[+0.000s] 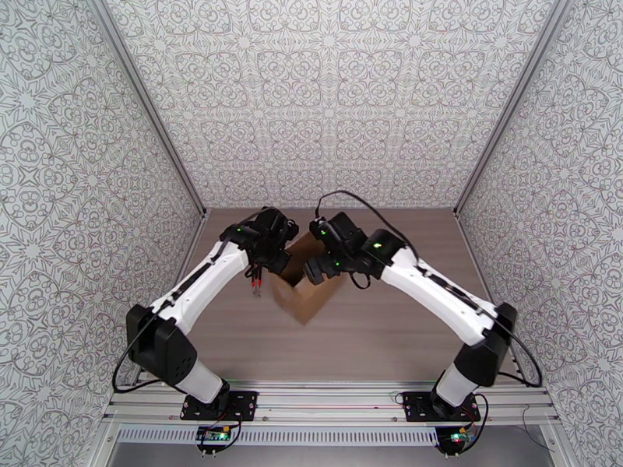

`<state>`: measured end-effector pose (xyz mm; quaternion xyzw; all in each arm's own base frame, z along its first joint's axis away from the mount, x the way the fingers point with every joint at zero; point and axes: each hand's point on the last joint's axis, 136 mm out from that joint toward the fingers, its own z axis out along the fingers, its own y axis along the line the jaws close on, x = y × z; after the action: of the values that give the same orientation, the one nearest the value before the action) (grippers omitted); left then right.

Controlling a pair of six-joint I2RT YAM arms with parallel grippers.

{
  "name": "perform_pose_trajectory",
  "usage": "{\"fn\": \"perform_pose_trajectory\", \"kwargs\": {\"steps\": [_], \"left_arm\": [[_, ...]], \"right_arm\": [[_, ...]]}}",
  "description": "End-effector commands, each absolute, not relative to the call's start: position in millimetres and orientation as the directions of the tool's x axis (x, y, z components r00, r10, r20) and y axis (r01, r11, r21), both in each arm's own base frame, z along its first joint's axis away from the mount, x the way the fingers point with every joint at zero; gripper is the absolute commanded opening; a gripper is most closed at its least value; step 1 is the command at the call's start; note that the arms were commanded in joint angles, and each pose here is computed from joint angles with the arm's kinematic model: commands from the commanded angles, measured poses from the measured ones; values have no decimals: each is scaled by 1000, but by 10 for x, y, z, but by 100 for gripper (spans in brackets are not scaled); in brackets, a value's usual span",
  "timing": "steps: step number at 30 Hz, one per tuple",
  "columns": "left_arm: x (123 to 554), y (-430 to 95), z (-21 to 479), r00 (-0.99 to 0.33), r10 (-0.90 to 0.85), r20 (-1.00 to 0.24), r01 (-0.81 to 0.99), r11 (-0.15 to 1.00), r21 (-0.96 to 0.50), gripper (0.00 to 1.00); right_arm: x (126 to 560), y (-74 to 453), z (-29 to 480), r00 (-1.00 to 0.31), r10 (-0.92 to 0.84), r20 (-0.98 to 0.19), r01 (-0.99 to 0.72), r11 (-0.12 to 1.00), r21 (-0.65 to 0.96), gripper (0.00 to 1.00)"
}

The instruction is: Unpack the express box

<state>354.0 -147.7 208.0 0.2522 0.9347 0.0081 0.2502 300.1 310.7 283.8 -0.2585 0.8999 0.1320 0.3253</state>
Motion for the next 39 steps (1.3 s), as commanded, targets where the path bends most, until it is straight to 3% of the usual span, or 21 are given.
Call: {"fn": "perform_pose_trajectory", "kwargs": {"steps": [1, 6, 12, 18, 23, 28, 37, 39], "left_arm": [[3684, -1332, 2609, -657, 442, -611, 370, 895, 250, 0], [3707, -1118, 3063, -560, 522, -643, 238, 845, 479, 0], [3650, -1259, 3265, -460, 664, -589, 103, 699, 708, 0], [3582, -1339, 3267, -428, 637, -642, 29, 719, 694, 0], [3536, -1366, 3270, -387, 676, -627, -4, 678, 735, 0], [3532, -1522, 3242, -357, 727, -586, -26, 620, 784, 0], [3563, -1569, 3239, -350, 732, -584, -67, 602, 795, 0], [3556, -1604, 3340, -328, 735, -594, -88, 602, 793, 0]], "right_arm": [[3036, 3187, 3173, -620, -274, -735, -538, 830, 145, 99], [3111, 3429, 3198, -614, -229, -755, -562, 799, 215, 99], [3138, 3431, 2689, -693, -136, -708, -468, 832, 299, 99], [3150, 3301, 2473, -727, 100, -679, -334, 813, 477, 99], [3118, 3008, 2449, -725, 196, -661, -262, 808, 528, 99], [3226, 3002, 2481, -729, 193, -657, -254, 815, 521, 99], [3532, 3050, 2035, -781, 309, -542, -139, 760, 634, 99], [3601, 3107, 1850, -807, 317, -498, -120, 737, 665, 92]]}}
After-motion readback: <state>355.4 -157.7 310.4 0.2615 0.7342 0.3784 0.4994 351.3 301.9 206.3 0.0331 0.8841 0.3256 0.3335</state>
